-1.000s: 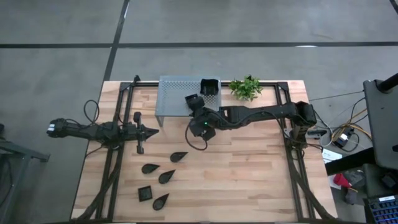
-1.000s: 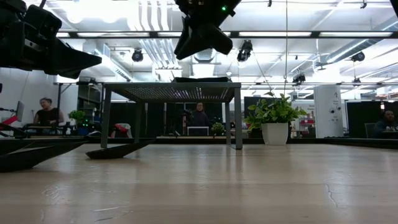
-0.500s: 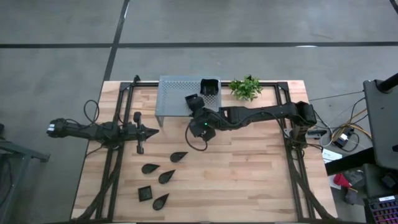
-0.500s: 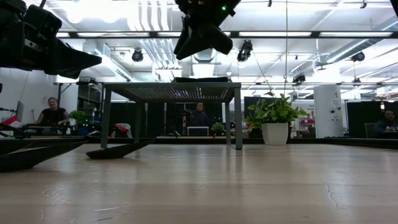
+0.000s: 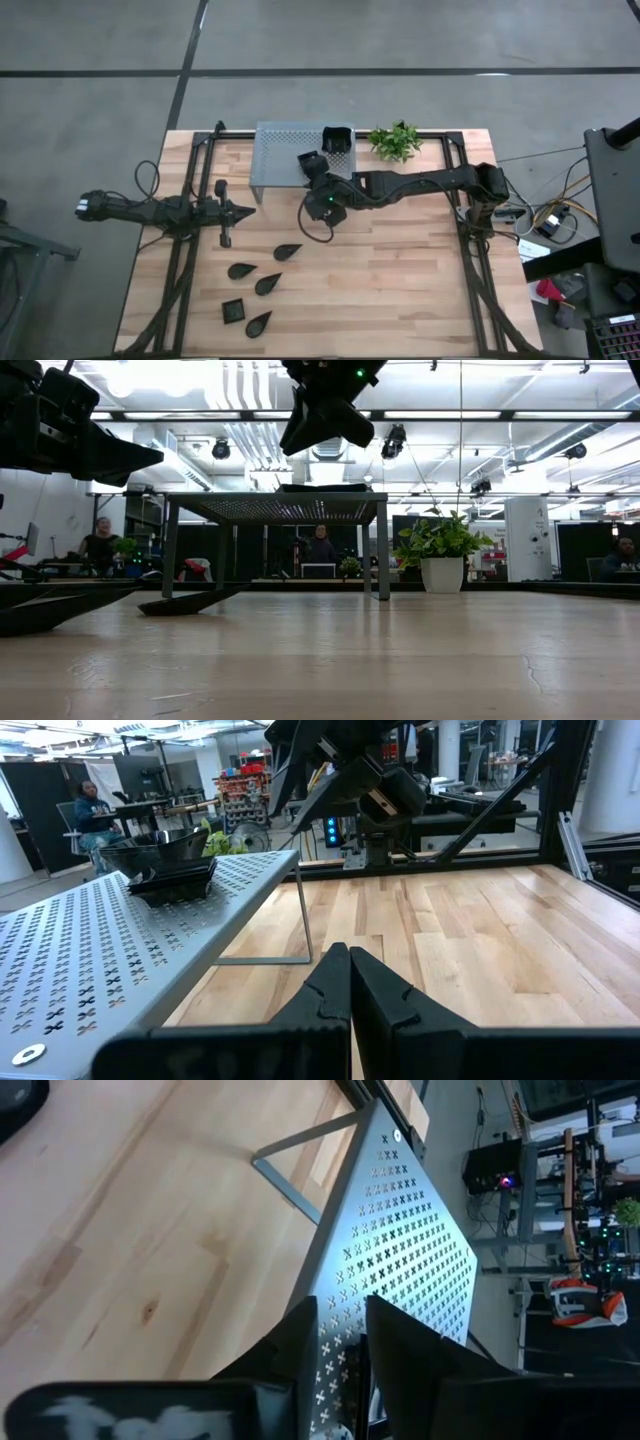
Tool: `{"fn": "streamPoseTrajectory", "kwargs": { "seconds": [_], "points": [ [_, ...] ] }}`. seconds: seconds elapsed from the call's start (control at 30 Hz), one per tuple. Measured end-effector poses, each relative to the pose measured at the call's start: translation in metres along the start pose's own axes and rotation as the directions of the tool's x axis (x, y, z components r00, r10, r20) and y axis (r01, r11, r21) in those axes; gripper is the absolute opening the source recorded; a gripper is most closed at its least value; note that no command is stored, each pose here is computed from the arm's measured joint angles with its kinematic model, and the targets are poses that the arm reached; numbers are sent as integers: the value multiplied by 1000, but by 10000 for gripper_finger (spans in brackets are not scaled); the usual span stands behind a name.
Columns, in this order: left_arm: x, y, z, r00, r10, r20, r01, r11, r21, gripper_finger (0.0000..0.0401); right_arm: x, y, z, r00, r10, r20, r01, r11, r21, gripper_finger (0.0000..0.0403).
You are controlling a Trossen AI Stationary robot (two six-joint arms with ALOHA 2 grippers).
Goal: Pick & Place Mini shaped plates
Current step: Put the black drop-shaped plate on the shelf
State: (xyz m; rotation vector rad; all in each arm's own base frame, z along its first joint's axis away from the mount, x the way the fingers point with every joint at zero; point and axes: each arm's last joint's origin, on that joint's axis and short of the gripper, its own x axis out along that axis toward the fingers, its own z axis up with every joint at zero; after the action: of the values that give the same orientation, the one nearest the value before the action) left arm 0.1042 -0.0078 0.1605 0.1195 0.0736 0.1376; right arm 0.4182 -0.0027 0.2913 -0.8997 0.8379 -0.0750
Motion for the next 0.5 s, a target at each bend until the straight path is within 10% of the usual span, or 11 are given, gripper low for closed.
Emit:
{"fn": "streamPoseTrajectory", "kwargs": {
  "seconds": [0.5],
  "points": [
    [0, 0, 0, 1000, 0, 0, 0, 1000, 0, 0, 0, 0, 0, 1000, 0, 0, 0, 1000, 0, 74]
  ]
}}
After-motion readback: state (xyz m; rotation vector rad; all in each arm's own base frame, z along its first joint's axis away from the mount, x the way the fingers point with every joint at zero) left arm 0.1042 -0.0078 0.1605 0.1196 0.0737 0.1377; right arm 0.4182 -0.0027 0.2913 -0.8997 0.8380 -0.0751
